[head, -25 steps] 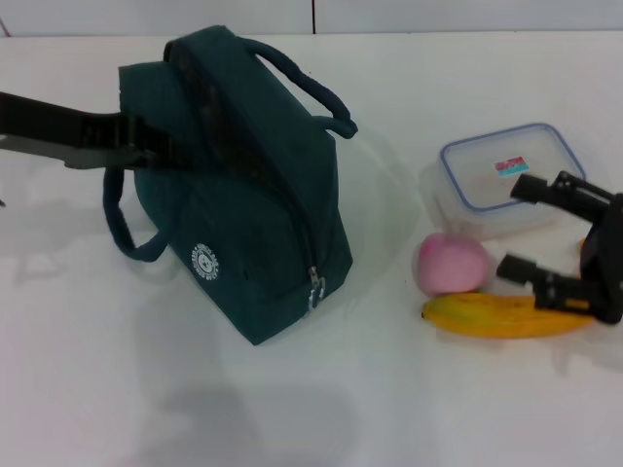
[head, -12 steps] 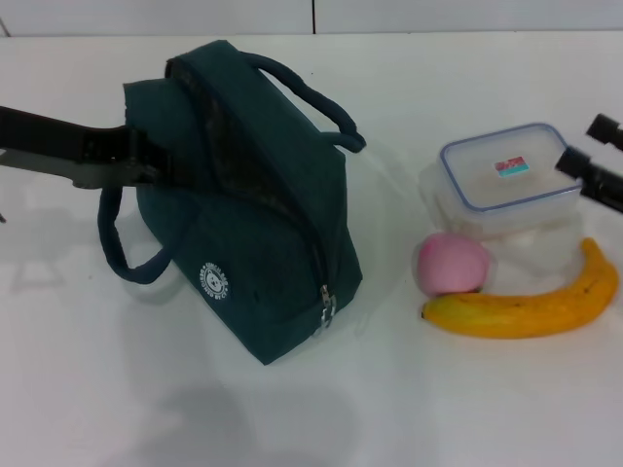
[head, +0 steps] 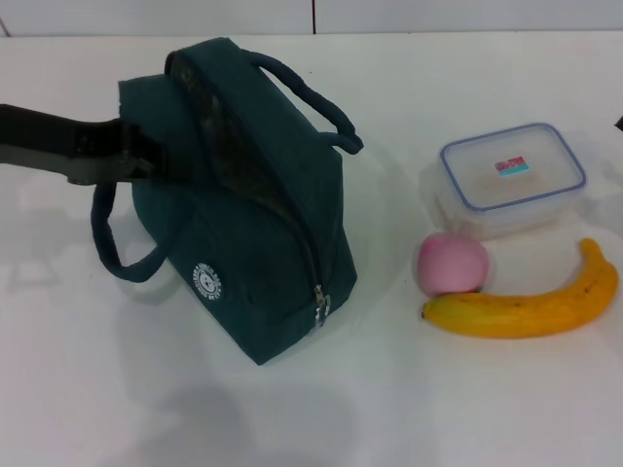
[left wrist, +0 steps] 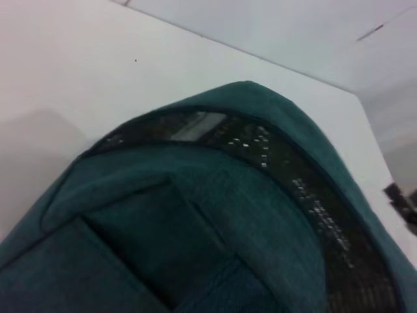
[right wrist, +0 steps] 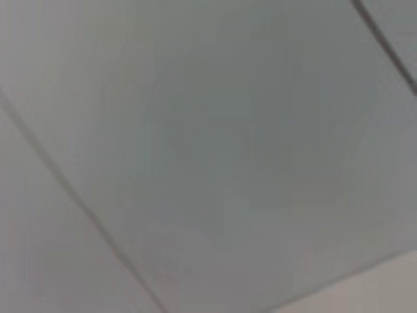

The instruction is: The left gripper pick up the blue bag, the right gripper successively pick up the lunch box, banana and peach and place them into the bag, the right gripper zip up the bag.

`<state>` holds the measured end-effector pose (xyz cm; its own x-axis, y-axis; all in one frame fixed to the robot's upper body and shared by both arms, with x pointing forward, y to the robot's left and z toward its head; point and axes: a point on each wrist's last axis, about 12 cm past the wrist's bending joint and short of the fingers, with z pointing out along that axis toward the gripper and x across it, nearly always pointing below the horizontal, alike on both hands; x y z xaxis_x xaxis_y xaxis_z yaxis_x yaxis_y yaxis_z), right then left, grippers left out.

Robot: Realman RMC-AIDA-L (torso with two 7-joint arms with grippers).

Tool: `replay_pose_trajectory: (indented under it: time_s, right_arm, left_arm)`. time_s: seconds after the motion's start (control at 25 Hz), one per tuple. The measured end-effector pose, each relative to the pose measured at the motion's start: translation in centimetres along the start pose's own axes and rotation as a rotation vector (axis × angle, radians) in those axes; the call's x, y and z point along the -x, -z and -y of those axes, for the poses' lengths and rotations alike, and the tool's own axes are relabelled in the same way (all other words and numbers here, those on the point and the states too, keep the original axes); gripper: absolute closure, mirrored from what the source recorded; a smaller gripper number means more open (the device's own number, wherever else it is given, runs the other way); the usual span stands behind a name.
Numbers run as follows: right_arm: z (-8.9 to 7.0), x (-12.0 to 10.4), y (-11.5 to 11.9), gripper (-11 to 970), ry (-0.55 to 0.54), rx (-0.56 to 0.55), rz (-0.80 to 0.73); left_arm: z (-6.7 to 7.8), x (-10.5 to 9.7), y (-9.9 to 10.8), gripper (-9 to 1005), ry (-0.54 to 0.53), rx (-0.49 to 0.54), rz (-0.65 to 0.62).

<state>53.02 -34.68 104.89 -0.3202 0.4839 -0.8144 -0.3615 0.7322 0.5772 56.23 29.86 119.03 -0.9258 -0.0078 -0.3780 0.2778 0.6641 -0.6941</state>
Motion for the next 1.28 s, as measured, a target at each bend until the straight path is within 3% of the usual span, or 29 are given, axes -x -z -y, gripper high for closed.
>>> replay_pose_trajectory:
  time_s: [0.24, 0.8, 1.28]
  right_arm:
    - [0.9, -0.1, -0.6, 108, -0.083, -0.075, -0.036]
    - [-1.1, -2.3, -4.8, 108, -0.143, -0.049, -0.152]
    - [-1.6, -2.5, -4.7, 109, -0.239, -0.021, -0.162]
  left_arm:
    - [0.8, 0.0, 0.0, 960, -0.013, -0.052, 0.004]
    - [1.8, 0.8, -0.3, 960, -0.028, -0.096, -0.005]
    - [1.9, 0.8, -0.5, 960, -0.035, -0.100, -0.010]
